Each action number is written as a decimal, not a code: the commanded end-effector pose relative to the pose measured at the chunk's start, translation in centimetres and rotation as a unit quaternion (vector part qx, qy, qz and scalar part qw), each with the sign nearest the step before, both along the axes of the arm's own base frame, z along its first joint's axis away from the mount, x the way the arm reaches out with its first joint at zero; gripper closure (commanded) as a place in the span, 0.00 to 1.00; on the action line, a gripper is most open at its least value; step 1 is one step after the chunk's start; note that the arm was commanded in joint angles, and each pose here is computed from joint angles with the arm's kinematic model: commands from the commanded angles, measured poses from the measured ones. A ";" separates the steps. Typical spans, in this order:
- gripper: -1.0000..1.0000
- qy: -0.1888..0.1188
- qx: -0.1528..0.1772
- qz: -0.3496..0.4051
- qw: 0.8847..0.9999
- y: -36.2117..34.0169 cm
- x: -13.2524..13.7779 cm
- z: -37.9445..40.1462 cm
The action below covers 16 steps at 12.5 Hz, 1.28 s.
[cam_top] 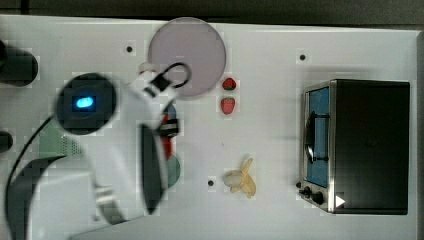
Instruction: Pick Ketchup from the table and place it in strainer.
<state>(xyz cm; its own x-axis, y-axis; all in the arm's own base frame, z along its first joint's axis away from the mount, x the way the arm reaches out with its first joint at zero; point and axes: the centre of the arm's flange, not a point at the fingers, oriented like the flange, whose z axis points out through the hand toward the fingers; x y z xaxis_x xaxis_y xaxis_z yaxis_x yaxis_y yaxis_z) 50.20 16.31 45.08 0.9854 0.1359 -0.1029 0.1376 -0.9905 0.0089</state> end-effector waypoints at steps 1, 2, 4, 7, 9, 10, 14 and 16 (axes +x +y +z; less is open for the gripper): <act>0.38 0.007 -0.008 -0.053 0.999 8.1 -3.0 -2.5; 0.38 0.001 -0.002 -0.057 0.998 10.2 -3.5 -3.2; 0.38 -0.009 0.020 -0.067 0.998 14.3 -4.5 -5.1; 0.38 -0.005 0.067 -0.088 0.994 19.2 -5.6 -9.2; 0.38 -0.001 0.100 -0.115 0.988 21.5 -6.2 -12.2; 0.38 -0.002 0.110 -0.128 0.986 22.3 -6.4 -13.6; 0.02 0.003 0.115 -0.148 0.982 23.0 -7.0 -17.8; 0.00 -0.004 0.118 -0.148 0.982 23.0 -6.8 -17.0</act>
<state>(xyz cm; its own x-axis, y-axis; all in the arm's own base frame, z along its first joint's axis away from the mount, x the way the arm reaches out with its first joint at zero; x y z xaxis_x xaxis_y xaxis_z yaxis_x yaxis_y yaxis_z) 41.37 38.17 23.11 0.9801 -0.0769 -0.1831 -0.1100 -0.9778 -0.1781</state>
